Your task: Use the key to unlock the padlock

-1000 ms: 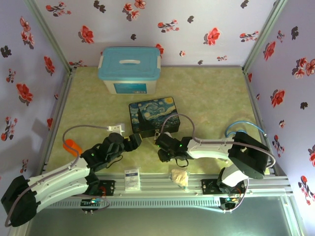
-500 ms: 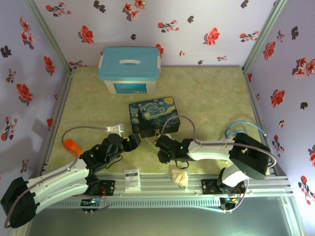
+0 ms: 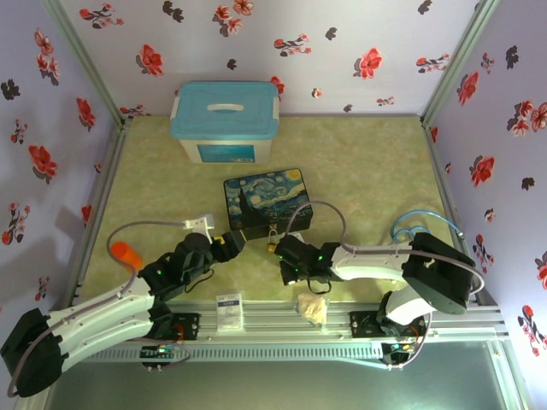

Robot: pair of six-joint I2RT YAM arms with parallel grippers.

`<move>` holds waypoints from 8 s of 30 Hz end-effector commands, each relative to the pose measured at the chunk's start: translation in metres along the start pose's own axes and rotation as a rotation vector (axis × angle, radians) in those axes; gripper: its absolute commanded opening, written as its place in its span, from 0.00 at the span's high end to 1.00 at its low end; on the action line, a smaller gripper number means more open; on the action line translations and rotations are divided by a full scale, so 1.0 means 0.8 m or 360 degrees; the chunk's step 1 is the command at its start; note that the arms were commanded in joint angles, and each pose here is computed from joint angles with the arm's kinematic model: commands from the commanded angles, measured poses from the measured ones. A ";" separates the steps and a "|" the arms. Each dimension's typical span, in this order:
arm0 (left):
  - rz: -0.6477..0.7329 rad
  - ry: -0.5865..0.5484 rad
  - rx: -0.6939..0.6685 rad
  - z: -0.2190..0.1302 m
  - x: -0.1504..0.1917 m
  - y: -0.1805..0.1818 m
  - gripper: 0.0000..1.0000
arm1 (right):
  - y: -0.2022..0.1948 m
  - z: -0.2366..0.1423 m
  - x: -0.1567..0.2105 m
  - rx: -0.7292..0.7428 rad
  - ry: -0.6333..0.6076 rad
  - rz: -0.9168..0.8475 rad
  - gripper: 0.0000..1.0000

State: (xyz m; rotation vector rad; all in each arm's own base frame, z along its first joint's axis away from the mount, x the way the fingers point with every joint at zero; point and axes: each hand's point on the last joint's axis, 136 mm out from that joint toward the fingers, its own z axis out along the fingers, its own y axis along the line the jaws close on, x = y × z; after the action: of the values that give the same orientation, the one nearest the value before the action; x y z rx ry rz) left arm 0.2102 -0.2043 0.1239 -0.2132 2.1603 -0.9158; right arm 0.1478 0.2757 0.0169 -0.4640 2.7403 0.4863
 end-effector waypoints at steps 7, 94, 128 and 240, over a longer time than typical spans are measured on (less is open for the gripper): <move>-0.0104 0.0007 0.0331 0.006 0.013 -0.049 0.31 | 0.017 -0.027 -0.033 -0.0275 -0.0200 0.0106 1.00; -0.1207 -0.0096 0.0832 0.023 0.001 -0.115 0.46 | 0.135 -0.072 -0.110 -0.1042 -0.0831 0.0254 1.00; -0.0919 -0.0175 0.0627 0.016 -0.011 -0.099 0.92 | 0.077 -0.083 -0.090 -0.0738 -0.0862 0.0238 1.00; -0.1010 0.0033 0.0655 0.026 0.009 -0.114 0.10 | 0.125 -0.121 -0.120 -0.0915 -0.0995 0.0064 1.00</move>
State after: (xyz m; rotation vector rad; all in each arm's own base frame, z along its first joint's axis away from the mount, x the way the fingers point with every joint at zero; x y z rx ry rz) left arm 0.2072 -0.2728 0.1480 -0.7162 1.9428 -1.5772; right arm 0.1722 0.3396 0.1457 -0.3018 2.0456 1.1485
